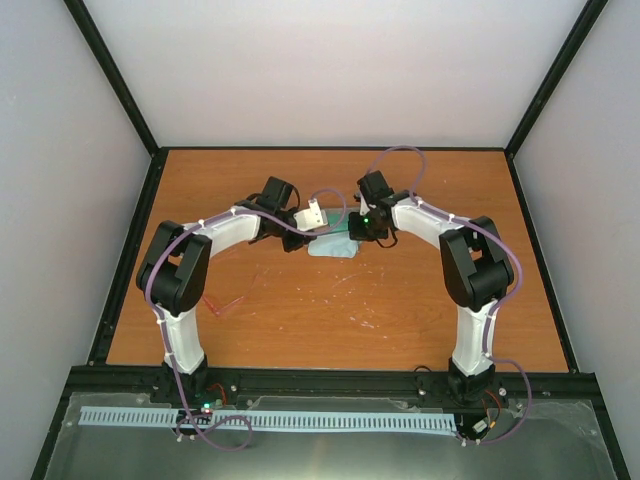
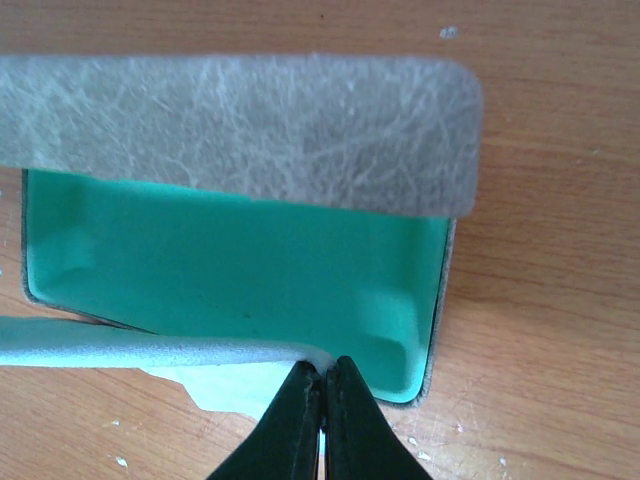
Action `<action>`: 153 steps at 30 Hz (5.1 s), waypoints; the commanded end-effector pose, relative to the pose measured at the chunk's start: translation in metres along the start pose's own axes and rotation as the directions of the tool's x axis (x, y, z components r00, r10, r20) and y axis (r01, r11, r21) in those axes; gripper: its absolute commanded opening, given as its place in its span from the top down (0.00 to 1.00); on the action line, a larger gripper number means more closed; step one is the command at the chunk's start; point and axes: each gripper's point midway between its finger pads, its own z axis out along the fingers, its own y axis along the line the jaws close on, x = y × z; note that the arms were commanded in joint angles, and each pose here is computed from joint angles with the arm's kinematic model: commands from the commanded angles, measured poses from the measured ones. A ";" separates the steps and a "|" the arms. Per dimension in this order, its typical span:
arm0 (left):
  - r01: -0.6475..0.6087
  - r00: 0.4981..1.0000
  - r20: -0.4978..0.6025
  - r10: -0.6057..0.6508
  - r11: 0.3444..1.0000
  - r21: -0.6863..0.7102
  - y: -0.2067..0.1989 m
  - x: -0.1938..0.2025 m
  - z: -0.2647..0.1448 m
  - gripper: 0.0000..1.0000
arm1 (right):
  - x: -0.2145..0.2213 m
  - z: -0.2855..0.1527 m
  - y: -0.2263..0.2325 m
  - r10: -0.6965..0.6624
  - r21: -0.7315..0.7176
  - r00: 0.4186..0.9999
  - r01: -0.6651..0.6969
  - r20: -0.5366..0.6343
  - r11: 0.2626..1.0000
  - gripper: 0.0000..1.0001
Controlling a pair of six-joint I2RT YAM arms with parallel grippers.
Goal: Organize the sunglasses
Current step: Place the glasses cleaning cloth in the sunglasses case.
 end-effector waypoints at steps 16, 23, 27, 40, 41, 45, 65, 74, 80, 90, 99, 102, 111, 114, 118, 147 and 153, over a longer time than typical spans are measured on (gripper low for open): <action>-0.021 0.999 0.039 0.024 0.996 -0.083 0.033 -0.016 -0.010 0.99 | -0.026 0.000 -0.004 -0.010 0.019 0.998 0.009 0.056 1.000 0.97; -0.016 0.999 0.030 0.018 0.997 -0.076 0.035 -0.011 -0.004 0.99 | -0.034 0.002 -0.003 -0.009 0.011 0.997 0.008 0.072 1.000 0.97; -0.011 0.999 0.032 0.014 0.997 -0.073 0.037 -0.010 -0.003 0.99 | -0.041 0.001 -0.002 -0.010 0.005 0.996 0.010 0.086 1.000 0.97; 0.002 0.999 0.036 0.002 0.995 -0.097 0.048 -0.006 -0.001 0.99 | -0.039 0.016 -0.006 -0.010 0.014 0.999 0.010 0.040 1.000 0.97; -0.001 0.999 0.037 0.005 0.995 -0.102 0.049 -0.006 0.000 0.99 | -0.039 0.017 -0.007 -0.009 0.016 0.999 0.008 0.040 1.000 0.97; -0.001 0.999 0.036 0.005 0.993 -0.115 0.055 -0.006 0.000 0.99 | -0.041 0.018 -0.008 -0.008 0.020 0.999 0.008 0.045 1.000 0.97; 0.000 1.000 0.031 0.003 0.994 -0.106 0.056 0.000 0.013 0.99 | -0.037 0.028 -0.015 0.005 0.044 1.000 -0.006 0.031 0.999 0.97; -0.006 0.999 0.039 0.011 0.992 -0.124 0.062 -0.003 0.014 0.99 | -0.044 0.023 -0.014 0.005 0.048 0.997 -0.008 0.073 0.999 0.97; -0.004 0.999 0.041 0.010 0.991 -0.133 0.064 -0.004 0.014 0.99 | -0.049 0.019 -0.013 0.005 0.043 0.995 -0.009 0.100 0.999 0.97; 0.002 0.999 0.050 0.005 0.989 -0.151 0.067 -0.006 0.011 0.99 | -0.050 0.013 -0.010 0.011 0.025 0.991 -0.015 0.132 1.000 0.97; 0.008 0.999 0.039 -0.003 0.991 -0.135 0.061 0.000 0.014 0.98 | -0.044 0.016 -0.012 0.015 0.019 0.992 -0.017 0.128 1.000 0.97; 0.014 1.000 0.029 -0.011 0.993 -0.121 0.057 0.005 0.016 0.92 | -0.043 0.017 -0.012 0.017 0.018 0.992 -0.019 0.122 1.000 0.95; 0.028 0.999 0.019 -0.026 0.993 -0.114 0.052 0.008 0.013 0.68 | -0.045 0.014 -0.010 0.023 0.018 0.991 -0.025 0.130 1.000 0.81; 0.034 0.999 0.027 -0.031 0.993 -0.115 0.051 0.006 0.010 0.65 | -0.049 0.007 -0.010 0.021 0.023 0.989 -0.024 0.146 0.999 0.78; 0.043 0.998 0.044 -0.039 0.992 -0.115 0.050 0.000 0.003 0.65 | -0.051 -0.005 -0.009 0.019 0.031 0.986 -0.024 0.163 0.999 0.77; 0.207 0.958 -0.135 -0.252 0.937 -0.281 0.021 0.170 -0.191 0.75 | 0.064 -0.101 0.002 0.044 -0.034 0.999 -0.044 0.010 0.998 0.56; 0.128 0.932 -0.308 -0.189 0.970 -0.209 -0.016 0.239 -0.209 0.64 | 0.067 -0.082 0.029 -0.034 -0.063 0.997 0.030 -0.069 0.998 0.55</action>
